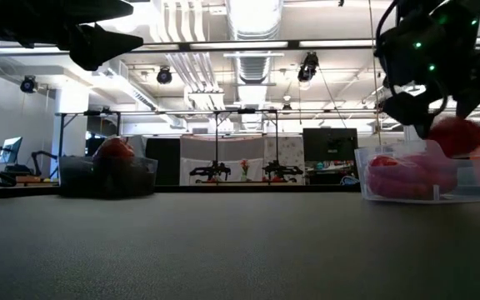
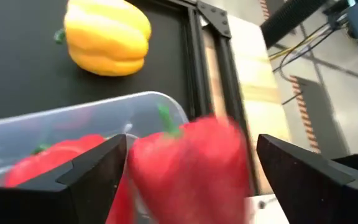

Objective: Sort produce into baskets
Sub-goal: Put the red bell pepper into the transparent bin

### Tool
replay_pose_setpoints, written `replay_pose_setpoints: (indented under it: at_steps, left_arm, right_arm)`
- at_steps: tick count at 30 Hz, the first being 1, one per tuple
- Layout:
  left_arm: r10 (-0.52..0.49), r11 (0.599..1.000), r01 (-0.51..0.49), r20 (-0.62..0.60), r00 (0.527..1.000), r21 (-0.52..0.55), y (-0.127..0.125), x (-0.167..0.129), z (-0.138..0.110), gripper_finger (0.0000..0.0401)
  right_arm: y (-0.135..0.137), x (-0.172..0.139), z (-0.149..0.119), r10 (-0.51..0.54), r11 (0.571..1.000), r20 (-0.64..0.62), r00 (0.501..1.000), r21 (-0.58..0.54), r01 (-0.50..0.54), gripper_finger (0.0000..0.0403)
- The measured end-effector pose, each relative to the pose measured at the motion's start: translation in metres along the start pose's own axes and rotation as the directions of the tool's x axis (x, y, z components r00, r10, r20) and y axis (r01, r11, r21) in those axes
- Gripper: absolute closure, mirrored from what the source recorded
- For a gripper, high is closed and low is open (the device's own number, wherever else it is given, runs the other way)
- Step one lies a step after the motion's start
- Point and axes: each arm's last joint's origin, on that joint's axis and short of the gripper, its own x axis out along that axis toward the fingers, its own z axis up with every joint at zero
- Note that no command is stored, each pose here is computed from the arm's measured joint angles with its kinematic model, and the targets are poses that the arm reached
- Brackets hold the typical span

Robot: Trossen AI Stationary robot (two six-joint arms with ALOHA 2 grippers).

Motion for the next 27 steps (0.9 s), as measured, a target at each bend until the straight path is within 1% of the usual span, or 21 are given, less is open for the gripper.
replay_pose_setpoints:
  at_steps: [2, 8, 11, 14, 16, 17, 19, 21, 24, 26, 27]
  left_arm:
    - [0.0, 1.0, 0.0, 0.0, 1.0, 0.0, 0.0, 0.0, 0.0, 0.0042]
    - [-0.001, 1.0, 0.001, 0.0, 1.0, -0.015, 0.0, 0.0, 0.0, 0.0042]
    - [-0.001, 1.0, 0.001, 0.0, 1.0, -0.015, 0.0, 0.0, 0.0, 0.0042]
    - [-0.001, 1.0, 0.001, 0.0, 1.0, -0.015, 0.0, 0.0, 0.0, 0.0042]
    - [-0.013, 1.0, 0.013, -0.001, 1.0, -0.014, 0.0, 0.0, 0.0, 0.0042]
    - [-0.037, 0.999, 0.036, -0.002, 0.999, -0.014, -0.001, 0.0, 0.0, 0.0042]
    - [-0.107, 0.994, 0.107, -0.002, 0.994, -0.004, -0.003, 0.0, 0.0, 0.0042]
    - [-0.157, 0.988, 0.157, -0.004, 0.988, 0.0, -0.005, 0.0, -0.001, 0.0042]
    - [-0.147, 0.989, 0.147, -0.032, 0.989, -0.005, -0.005, 0.0, -0.004, 0.0042]
    - [-0.119, 0.993, 0.119, -0.08, 0.99, -0.003, -0.004, 0.001, -0.008, 0.0042]
    - [-0.103, 0.995, 0.103, -0.12, 0.987, -0.002, -0.004, 0.001, -0.009, 0.0042]
  right_arm:
    - [0.004, 0.002, 0.001, 0.007, 1.0, 0.004, 1.0, 0.011, -0.007, 0.0047]
    - [0.008, 0.005, 0.003, 0.015, 0.999, 0.03, 0.999, -0.031, -0.014, 0.0042]
    - [0.008, 0.001, 0.006, 0.029, 0.996, 0.027, 0.999, -0.079, -0.027, 0.0042]
    - [0.01, -0.011, 0.012, 0.078, 0.989, 0.03, 0.997, -0.126, -0.073, 0.0042]
    - [0.014, -0.022, 0.016, 0.14, 0.976, 0.044, 0.989, -0.172, -0.131, 0.0042]
    - [0.017, -0.028, 0.016, 0.189, 0.963, 0.056, 0.98, -0.204, -0.174, 0.0042]
    - [0.027, -0.043, 0.013, 0.315, 0.921, 0.1, 0.944, -0.273, -0.279, 0.0042]
    - [0.038, -0.06, 0.007, 0.463, 0.853, 0.147, 0.874, -0.341, -0.395, 0.0042]
    - [0.053, -0.088, -0.004, 0.66, 0.718, 0.196, 0.725, -0.45, -0.532, 0.0042]
    - [0.06, -0.103, -0.009, 0.75, 0.635, 0.212, 0.626, -0.495, -0.593, 0.0042]
    - [0.063, -0.11, -0.011, 0.781, 0.603, 0.221, 0.584, -0.508, -0.614, 0.0042]
